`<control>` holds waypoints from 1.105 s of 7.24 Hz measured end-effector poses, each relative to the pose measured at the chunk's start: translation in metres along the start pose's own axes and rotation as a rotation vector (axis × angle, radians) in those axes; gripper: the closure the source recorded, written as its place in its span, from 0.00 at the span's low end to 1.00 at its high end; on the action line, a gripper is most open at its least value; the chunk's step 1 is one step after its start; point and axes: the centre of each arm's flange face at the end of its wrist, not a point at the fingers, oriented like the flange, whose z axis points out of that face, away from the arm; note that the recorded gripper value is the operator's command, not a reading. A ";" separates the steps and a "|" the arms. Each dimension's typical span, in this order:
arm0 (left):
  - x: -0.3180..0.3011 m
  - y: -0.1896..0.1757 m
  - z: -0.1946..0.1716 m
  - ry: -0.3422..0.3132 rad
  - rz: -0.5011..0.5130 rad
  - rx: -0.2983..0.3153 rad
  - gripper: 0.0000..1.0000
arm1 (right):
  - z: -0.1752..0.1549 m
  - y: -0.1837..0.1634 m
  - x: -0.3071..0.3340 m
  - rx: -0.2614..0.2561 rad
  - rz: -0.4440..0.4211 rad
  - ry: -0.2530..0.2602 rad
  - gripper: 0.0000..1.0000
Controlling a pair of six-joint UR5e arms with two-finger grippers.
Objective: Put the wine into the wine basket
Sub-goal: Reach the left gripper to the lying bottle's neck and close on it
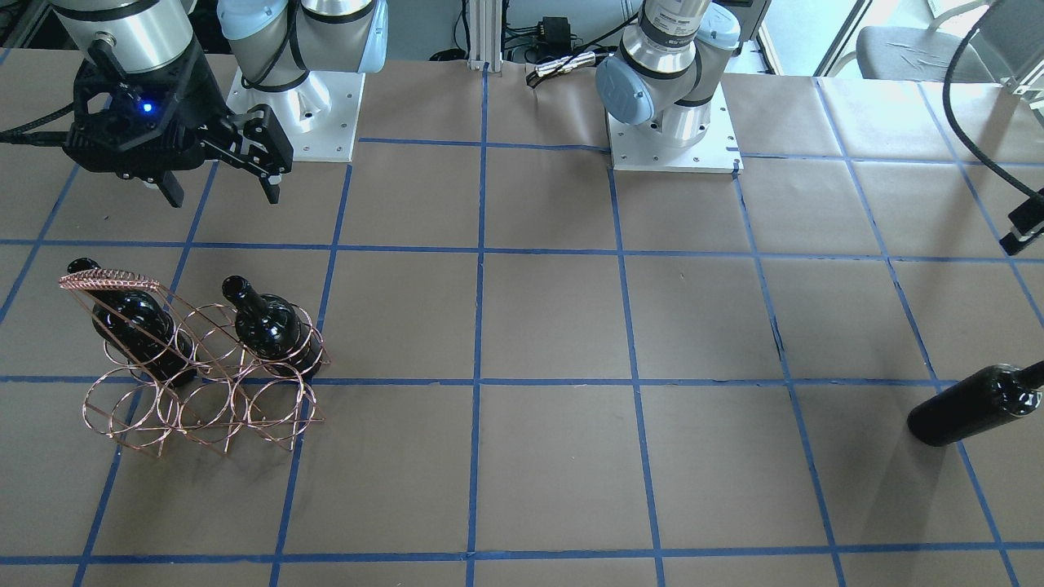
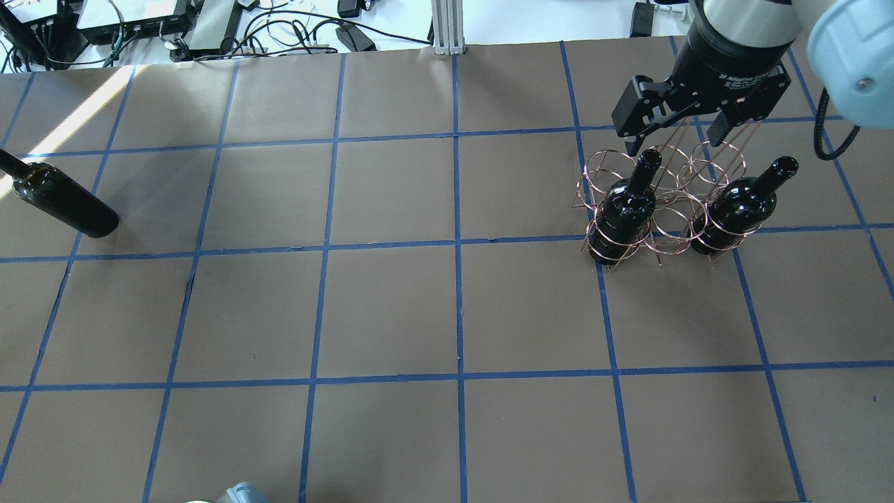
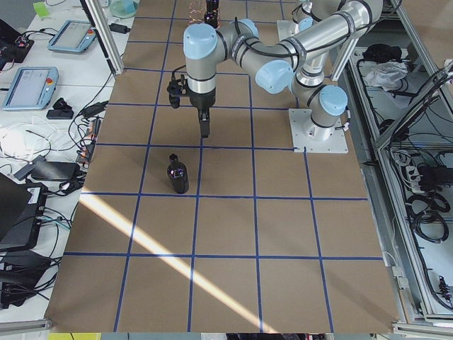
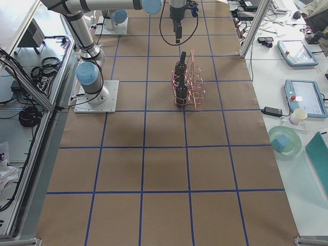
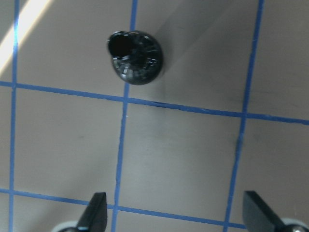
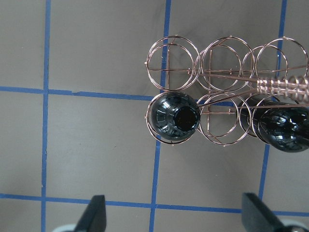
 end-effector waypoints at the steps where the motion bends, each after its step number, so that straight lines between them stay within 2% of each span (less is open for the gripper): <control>1: -0.025 -0.015 0.018 -0.022 -0.011 0.026 0.00 | 0.000 0.000 0.000 0.003 -0.001 -0.002 0.00; 2: -0.041 -0.035 0.039 -0.016 -0.012 0.050 0.00 | 0.000 0.000 0.000 0.003 -0.001 -0.002 0.00; 3: -0.047 -0.054 0.060 0.018 -0.007 0.065 0.00 | 0.000 0.000 0.000 0.003 -0.001 -0.002 0.00; 5: -0.026 -0.079 0.086 0.074 0.023 0.068 0.00 | 0.000 -0.001 0.000 0.009 -0.003 -0.004 0.00; 7: 0.005 -0.094 0.094 0.074 0.084 0.064 0.00 | -0.001 -0.002 0.000 0.012 -0.005 -0.002 0.00; 8: 0.007 -0.098 0.095 0.053 0.131 0.064 0.00 | -0.001 -0.002 0.000 0.013 -0.003 0.000 0.00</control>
